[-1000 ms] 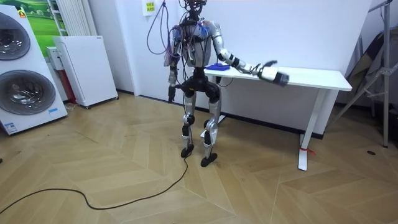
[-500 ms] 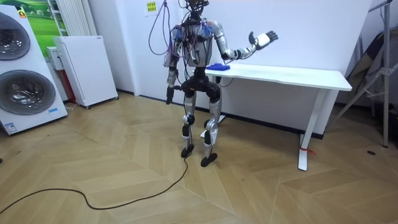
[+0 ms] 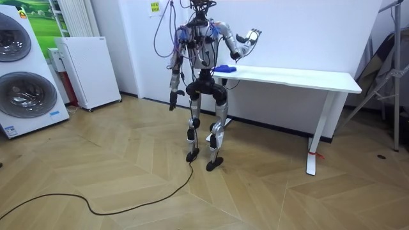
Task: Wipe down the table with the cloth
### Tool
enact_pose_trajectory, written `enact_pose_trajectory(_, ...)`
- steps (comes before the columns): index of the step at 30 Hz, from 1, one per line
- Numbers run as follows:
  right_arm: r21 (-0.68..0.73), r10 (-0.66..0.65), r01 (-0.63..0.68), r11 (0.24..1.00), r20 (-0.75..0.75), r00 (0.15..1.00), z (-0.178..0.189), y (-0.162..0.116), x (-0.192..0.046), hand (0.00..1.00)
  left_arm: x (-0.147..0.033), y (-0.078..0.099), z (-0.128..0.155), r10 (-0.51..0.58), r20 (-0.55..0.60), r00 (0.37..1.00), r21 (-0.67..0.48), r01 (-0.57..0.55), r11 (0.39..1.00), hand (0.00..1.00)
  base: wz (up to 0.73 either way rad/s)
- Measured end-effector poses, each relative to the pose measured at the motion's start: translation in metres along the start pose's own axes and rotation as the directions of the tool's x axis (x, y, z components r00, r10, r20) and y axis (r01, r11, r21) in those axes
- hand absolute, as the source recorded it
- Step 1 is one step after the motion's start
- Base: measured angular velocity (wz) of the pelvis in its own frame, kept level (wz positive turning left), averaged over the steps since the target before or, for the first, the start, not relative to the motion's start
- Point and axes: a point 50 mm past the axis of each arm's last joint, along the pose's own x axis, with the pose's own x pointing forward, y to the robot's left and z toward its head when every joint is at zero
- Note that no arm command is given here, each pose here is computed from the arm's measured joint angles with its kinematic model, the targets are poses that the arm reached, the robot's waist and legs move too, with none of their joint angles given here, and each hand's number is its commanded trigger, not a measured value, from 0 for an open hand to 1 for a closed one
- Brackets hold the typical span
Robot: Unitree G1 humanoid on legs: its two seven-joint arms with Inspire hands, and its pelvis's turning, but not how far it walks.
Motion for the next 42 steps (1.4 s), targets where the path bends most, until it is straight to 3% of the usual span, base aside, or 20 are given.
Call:
enact_pose_trajectory(7, -0.093, 0.181, -0.171, 0.981, 0.112, 0.977, 0.019, 0.022, -0.004, 0.0, 0.0, -0.005, 0.002, -0.034, 0.006, 0.999, 0.045, 0.033, 0.998, 0.0, 0.13)
enact_pose_trajectory(17, -0.202, 0.39, -0.364, 0.909, 0.105, 0.915, 0.018, 0.047, -0.018, 0.0, -0.001, -0.004, 0.008, -0.053, 0.046, 0.998, 0.067, 0.05, 0.997, 0.0, 0.09)
enact_pose_trajectory(25, -0.306, 0.589, -0.537, 0.786, 0.104, 0.802, 0.018, 0.075, -0.047, 0.0, -0.002, -0.003, 0.007, -0.069, 0.043, 0.997, 0.071, 0.066, 0.995, 0.0, 0.06)
enact_pose_trajectory(28, -0.327, 0.662, -0.617, 0.715, 0.033, 0.749, 0.001, 0.087, -0.062, 0.0, -0.001, -0.003, 0.008, -0.069, 0.047, 0.997, 0.07, 0.066, 0.995, 0.0, 0.17)
enact_pose_trajectory(33, -0.335, 0.701, -0.664, 0.669, -0.015, 0.713, -0.012, 0.093, -0.075, 0.0, -0.002, -0.003, 0.003, -0.068, 0.033, 0.997, 0.07, 0.066, 0.995, 0.0, 0.01)
enact_pose_trajectory(42, -0.342, 0.719, -0.675, 0.654, 0.004, 0.695, -0.013, 0.094, -0.086, 0.0, -0.002, -0.003, 0.003, -0.063, 0.046, 0.997, 0.109, 0.057, 0.992, 0.0, 0.0)
